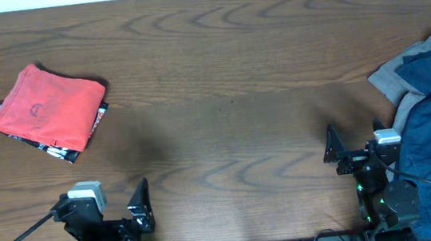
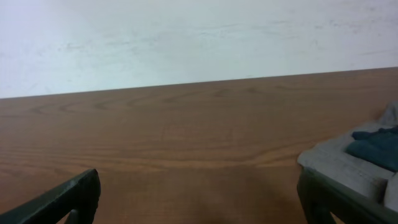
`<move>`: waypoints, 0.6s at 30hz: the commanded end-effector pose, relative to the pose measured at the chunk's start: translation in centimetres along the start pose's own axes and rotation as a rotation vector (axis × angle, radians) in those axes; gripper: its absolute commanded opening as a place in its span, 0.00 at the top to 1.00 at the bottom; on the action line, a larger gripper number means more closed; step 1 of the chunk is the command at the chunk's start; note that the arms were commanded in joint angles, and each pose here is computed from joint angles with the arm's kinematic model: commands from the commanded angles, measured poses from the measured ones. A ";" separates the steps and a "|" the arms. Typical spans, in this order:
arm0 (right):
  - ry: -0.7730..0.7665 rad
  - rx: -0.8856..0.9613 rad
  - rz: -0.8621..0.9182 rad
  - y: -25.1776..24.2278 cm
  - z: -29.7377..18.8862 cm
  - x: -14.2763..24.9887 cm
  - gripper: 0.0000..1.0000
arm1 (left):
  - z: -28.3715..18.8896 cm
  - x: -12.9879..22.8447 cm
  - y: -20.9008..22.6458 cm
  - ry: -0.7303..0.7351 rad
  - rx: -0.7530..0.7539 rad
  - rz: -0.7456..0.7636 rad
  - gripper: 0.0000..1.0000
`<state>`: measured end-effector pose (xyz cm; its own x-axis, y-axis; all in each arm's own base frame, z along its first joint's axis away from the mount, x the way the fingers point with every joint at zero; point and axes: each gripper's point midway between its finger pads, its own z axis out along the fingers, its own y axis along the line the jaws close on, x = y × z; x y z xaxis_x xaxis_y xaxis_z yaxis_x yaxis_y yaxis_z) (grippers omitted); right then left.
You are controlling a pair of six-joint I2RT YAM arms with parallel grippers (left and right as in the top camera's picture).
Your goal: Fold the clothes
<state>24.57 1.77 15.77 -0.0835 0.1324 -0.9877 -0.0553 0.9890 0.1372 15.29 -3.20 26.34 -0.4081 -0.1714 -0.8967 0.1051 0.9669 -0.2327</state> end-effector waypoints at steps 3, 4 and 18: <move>0.000 -0.008 -0.017 0.1 0.0 0.1 0.01 | 1.7 4.0 4.4 0.004 -0.195 -0.022 0.02; 0.000 -0.008 -0.017 0.1 0.0 0.1 0.01 | 2.3 4.9 4.9 -0.002 -0.213 -0.038 0.02; 0.000 -0.008 -0.017 0.1 0.0 0.1 0.01 | 11.1 7.2 8.4 -0.212 -0.237 -0.051 0.02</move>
<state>24.57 1.81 15.75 -0.0842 0.1319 -0.9877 -0.0579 0.9889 0.1370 22.74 1.26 15.11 -0.2255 -0.2404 -0.9441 -0.1225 0.9684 -0.2174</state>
